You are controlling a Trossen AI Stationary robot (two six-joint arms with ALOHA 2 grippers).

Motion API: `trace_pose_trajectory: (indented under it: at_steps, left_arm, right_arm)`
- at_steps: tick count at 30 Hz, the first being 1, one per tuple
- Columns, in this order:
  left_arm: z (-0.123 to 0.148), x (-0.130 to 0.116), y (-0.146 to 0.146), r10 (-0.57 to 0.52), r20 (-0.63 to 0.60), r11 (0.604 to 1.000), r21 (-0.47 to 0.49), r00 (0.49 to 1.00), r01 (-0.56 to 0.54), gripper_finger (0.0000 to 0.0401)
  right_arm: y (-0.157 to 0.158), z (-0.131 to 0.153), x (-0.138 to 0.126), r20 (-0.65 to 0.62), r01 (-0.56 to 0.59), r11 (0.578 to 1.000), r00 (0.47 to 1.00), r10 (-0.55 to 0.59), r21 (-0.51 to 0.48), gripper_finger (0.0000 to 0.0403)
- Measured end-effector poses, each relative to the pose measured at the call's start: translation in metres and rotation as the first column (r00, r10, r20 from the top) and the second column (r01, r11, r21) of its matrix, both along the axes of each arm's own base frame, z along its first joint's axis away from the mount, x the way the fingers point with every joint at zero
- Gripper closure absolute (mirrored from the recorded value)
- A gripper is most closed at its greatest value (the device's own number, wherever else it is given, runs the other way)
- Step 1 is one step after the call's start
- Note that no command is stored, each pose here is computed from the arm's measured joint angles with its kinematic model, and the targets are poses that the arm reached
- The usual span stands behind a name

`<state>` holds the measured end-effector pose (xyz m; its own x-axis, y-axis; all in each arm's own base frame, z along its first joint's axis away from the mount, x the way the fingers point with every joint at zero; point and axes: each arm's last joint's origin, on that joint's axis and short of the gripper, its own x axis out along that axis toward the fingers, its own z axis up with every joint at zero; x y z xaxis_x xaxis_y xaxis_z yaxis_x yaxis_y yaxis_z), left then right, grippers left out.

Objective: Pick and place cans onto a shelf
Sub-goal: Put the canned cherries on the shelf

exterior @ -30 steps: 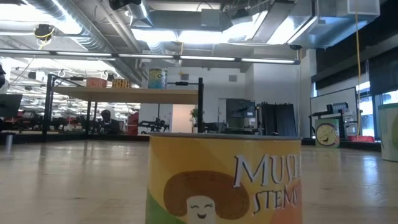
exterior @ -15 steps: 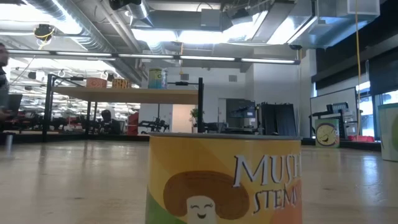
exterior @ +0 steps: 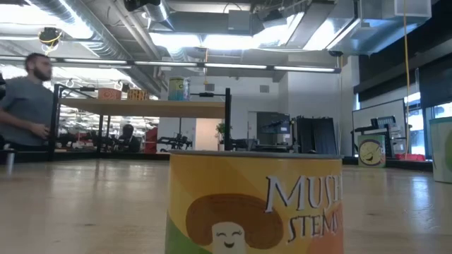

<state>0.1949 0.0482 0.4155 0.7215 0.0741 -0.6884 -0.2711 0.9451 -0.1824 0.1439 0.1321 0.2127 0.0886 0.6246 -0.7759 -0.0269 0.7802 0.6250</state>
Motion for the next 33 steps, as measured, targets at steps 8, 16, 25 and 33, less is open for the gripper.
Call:
trace_pose_trajectory:
  at_steps: [8, 16, 25, 33]
  left_arm:
    - [0.000, 0.000, 0.000, 0.000, 0.000, 1.000, 0.000, 1.000, 0.000, 0.0401]
    - [0.000, 0.000, 0.000, 0.000, 0.001, 1.000, 0.000, 1.000, 0.000, 0.0401]
    - [0.000, 0.000, 0.000, 0.001, 0.001, 1.000, -0.001, 1.000, -0.001, 0.0401]
    - [0.000, 0.000, 0.000, 0.002, 0.001, 1.000, -0.001, 1.000, -0.002, 0.0401]
  right_arm:
    - [0.010, -0.013, 0.005, -0.034, -0.022, 0.999, 0.999, 0.021, -0.033, 0.0344]
    - [0.017, -0.020, 0.012, -0.039, -0.028, 0.999, 0.999, 0.026, -0.031, 0.0344]
    - [0.020, -0.024, 0.016, -0.050, -0.004, 1.000, 0.999, 0.003, -0.030, 0.0379]
    - [0.020, -0.024, 0.017, -0.067, 0.045, 0.998, 0.997, -0.047, -0.034, 0.0398]
